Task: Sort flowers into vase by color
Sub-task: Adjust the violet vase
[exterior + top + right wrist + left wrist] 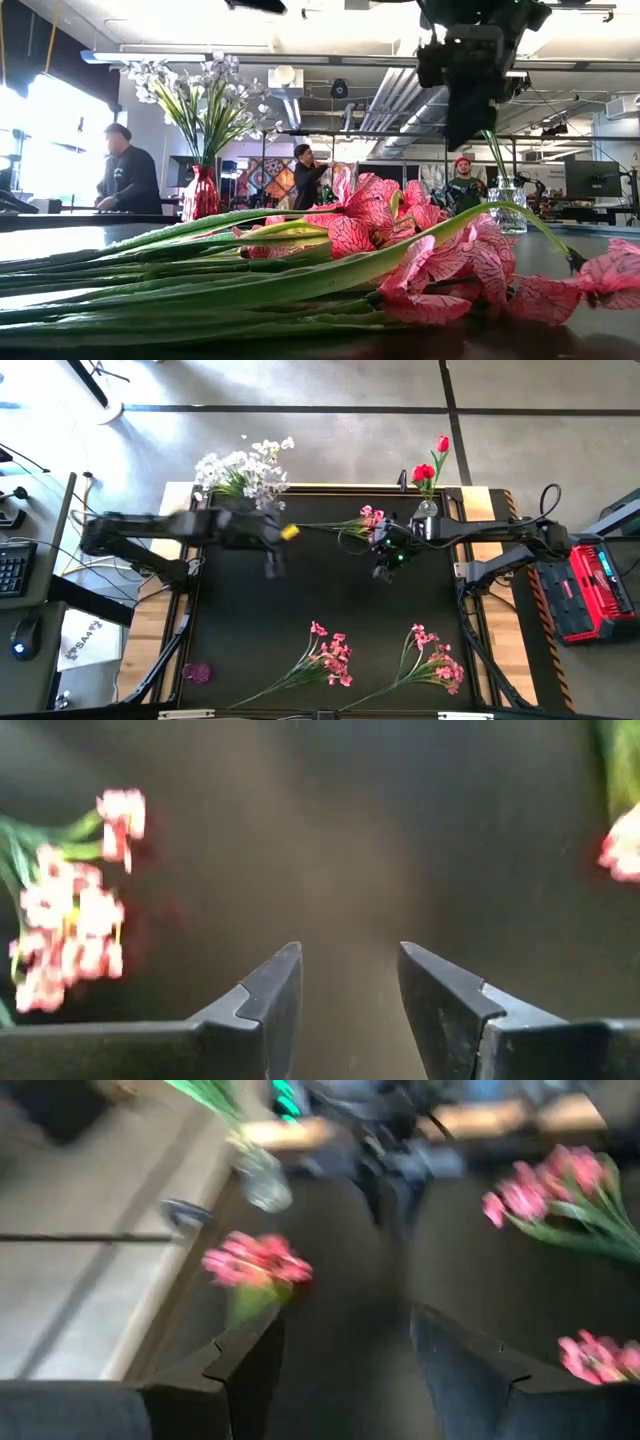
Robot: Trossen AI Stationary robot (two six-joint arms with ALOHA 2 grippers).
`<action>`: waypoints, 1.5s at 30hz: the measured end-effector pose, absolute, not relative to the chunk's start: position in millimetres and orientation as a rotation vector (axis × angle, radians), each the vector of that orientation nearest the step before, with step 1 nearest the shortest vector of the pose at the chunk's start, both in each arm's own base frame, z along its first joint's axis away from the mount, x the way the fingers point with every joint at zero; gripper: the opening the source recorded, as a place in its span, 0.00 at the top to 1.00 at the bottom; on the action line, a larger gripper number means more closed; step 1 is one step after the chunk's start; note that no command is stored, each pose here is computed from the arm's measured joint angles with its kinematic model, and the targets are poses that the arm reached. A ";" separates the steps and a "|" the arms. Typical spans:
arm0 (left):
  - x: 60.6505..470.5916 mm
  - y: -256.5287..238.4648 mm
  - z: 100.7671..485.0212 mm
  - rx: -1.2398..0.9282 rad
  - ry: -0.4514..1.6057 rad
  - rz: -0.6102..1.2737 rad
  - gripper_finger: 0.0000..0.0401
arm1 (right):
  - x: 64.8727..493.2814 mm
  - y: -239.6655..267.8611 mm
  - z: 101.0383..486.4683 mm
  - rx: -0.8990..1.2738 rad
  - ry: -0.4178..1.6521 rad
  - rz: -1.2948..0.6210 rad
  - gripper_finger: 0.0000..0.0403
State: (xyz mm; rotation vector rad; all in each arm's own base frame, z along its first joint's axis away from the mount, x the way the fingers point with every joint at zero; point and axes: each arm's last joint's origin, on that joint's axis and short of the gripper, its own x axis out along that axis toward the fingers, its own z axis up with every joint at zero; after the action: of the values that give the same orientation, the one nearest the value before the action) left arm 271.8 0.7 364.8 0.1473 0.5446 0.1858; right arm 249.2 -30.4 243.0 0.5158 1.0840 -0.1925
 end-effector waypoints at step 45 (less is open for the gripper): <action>215.9 -206.9 261.1 -0.696 1.551 0.112 0.60 | 239.9 80.7 244.9 0.607 0.926 -0.453 0.62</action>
State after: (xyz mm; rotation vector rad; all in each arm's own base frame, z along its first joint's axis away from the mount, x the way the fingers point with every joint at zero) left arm 215.9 -206.9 261.1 -0.6957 1.5508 0.1116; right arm 239.9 80.7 244.9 0.6067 0.9257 -0.4534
